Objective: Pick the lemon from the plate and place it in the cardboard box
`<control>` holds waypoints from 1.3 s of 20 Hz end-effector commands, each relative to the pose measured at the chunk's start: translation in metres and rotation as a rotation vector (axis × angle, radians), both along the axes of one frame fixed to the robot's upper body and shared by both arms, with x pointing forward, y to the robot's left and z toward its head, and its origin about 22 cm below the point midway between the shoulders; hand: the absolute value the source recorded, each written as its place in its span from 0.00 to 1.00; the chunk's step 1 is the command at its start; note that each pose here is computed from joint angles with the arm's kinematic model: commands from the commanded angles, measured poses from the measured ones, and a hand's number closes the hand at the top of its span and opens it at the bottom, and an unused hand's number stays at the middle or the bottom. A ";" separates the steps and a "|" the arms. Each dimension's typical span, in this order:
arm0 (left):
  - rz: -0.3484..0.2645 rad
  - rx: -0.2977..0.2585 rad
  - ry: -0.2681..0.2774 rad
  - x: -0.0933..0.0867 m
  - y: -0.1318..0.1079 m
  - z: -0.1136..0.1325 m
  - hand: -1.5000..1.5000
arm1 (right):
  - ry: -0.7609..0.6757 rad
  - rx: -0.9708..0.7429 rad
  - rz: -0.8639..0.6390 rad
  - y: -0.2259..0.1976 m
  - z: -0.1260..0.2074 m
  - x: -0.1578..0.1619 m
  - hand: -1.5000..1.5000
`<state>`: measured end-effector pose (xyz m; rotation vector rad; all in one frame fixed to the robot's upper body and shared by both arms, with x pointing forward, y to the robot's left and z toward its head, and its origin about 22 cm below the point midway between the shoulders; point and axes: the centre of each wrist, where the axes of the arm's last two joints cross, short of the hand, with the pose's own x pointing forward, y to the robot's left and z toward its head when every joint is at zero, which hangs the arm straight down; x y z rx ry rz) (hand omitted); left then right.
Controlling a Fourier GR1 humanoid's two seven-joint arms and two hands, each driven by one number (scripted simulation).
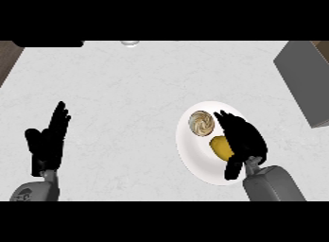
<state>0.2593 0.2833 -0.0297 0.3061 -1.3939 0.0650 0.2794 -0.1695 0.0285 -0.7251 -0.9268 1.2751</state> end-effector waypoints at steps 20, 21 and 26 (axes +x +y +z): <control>-0.035 0.006 -0.017 0.012 -0.015 0.009 0.50 | -0.099 0.012 -0.806 -0.015 0.010 0.083 1.00; -0.065 0.011 -0.030 0.014 -0.018 0.010 0.50 | -0.112 0.001 -0.852 -0.009 0.022 0.095 1.00; -0.064 -0.006 -0.016 0.021 -0.022 0.009 0.50 | -0.174 -0.061 -0.949 0.028 0.061 0.140 1.00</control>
